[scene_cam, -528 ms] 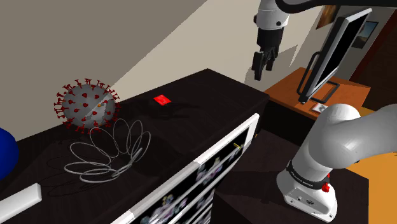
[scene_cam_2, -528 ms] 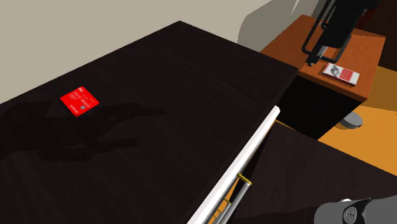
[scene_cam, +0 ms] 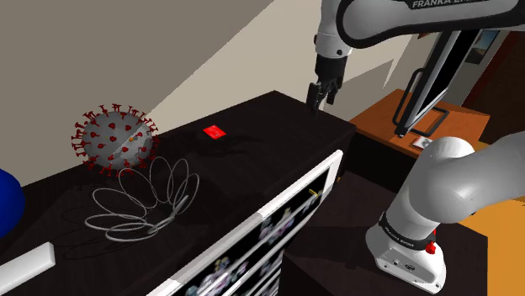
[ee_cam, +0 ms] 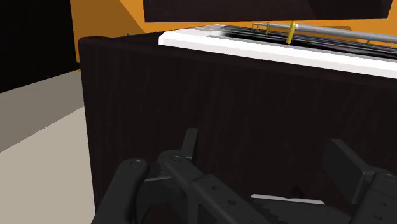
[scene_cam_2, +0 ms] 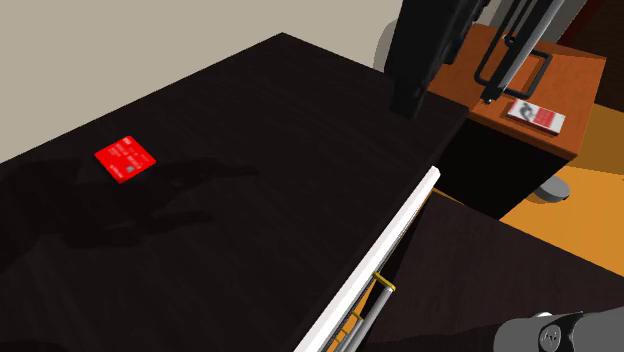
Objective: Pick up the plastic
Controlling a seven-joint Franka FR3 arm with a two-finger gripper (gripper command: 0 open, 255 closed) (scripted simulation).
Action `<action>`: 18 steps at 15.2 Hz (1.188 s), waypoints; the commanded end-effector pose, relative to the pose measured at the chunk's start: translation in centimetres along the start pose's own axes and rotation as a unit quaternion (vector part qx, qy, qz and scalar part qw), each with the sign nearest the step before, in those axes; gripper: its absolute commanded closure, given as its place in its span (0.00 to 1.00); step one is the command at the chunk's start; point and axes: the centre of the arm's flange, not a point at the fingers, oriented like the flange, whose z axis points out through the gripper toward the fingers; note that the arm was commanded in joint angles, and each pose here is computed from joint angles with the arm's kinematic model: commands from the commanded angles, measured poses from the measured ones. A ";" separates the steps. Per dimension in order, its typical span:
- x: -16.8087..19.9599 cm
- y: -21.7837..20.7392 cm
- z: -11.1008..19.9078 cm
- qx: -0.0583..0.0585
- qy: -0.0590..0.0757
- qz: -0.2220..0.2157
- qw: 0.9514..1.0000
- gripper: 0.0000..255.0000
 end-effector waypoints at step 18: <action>15.5 -11.6 8.9 0.010 0.168 0.024 0.985 0.00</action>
